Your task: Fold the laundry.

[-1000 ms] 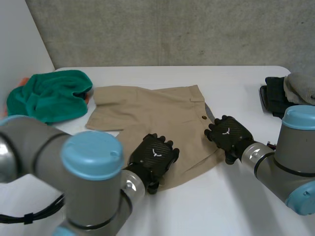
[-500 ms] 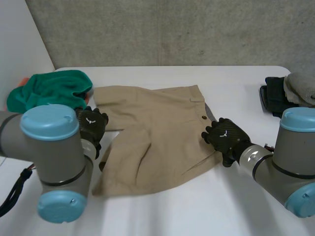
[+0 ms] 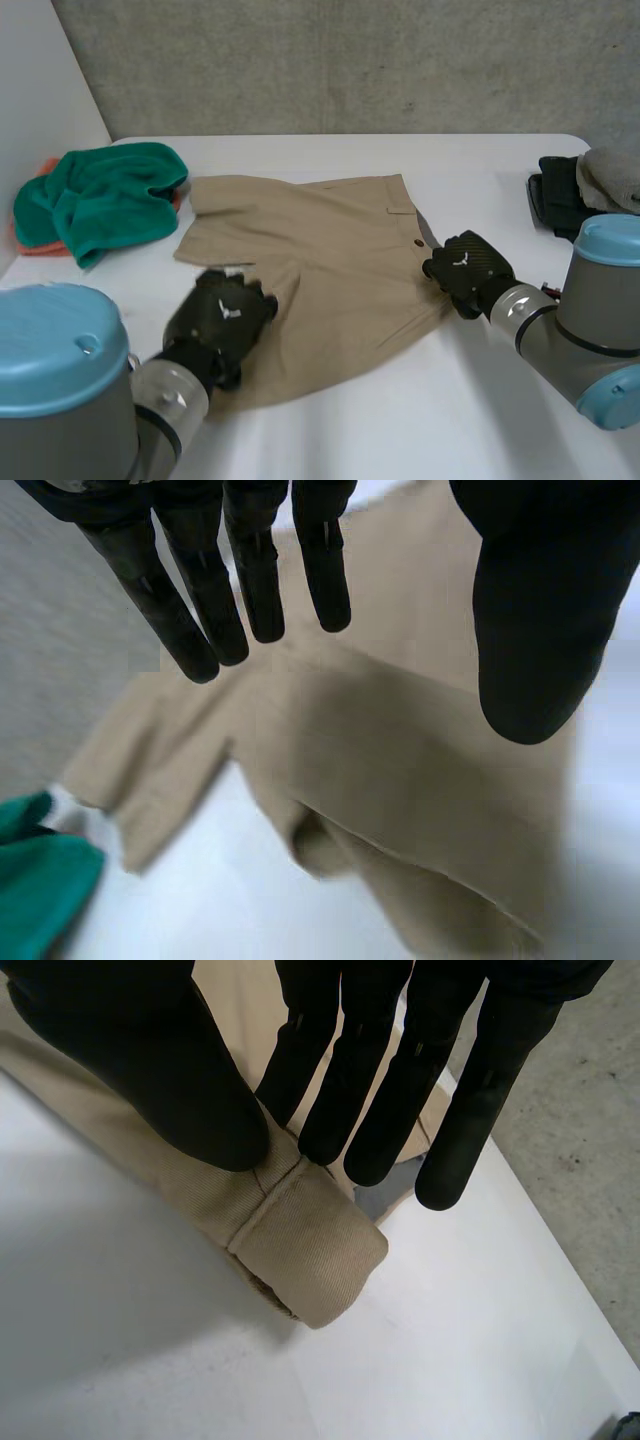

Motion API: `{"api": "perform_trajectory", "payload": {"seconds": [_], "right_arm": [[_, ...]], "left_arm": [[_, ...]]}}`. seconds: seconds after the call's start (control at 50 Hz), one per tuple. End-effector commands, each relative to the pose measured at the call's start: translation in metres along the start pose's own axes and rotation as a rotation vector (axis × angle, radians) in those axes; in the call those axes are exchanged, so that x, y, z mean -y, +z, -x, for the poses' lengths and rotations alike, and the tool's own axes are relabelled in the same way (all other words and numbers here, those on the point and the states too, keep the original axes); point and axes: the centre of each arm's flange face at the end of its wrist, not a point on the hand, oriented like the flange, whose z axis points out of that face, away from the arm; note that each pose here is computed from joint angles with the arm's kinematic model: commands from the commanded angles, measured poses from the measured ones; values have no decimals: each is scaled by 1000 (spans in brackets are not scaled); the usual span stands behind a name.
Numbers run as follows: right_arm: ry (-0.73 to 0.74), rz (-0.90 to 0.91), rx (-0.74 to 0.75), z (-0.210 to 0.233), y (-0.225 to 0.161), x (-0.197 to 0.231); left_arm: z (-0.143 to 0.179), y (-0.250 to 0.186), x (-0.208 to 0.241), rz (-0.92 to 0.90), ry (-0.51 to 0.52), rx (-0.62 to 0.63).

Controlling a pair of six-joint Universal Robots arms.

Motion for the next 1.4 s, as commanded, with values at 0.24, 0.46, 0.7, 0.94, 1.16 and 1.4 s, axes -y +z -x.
{"api": "perform_trajectory", "payload": {"seconds": [0.24,0.46,0.7,0.94,1.16,1.4], "right_arm": [[65,18,38,7,-8,7],[87,10,14,-1,-11,10],[97,60,47,-19,-42,36],[65,228,206,-51,-132,80],[-43,338,444,-34,-125,65],[27,262,115,-46,-28,53]], "left_arm": [[-21,18,-29,150,68,-13],[-21,50,-41,125,113,43],[39,31,14,-51,61,230],[67,-58,48,-17,-54,50],[49,-31,16,224,-65,-139],[91,100,35,7,-21,126]]}}
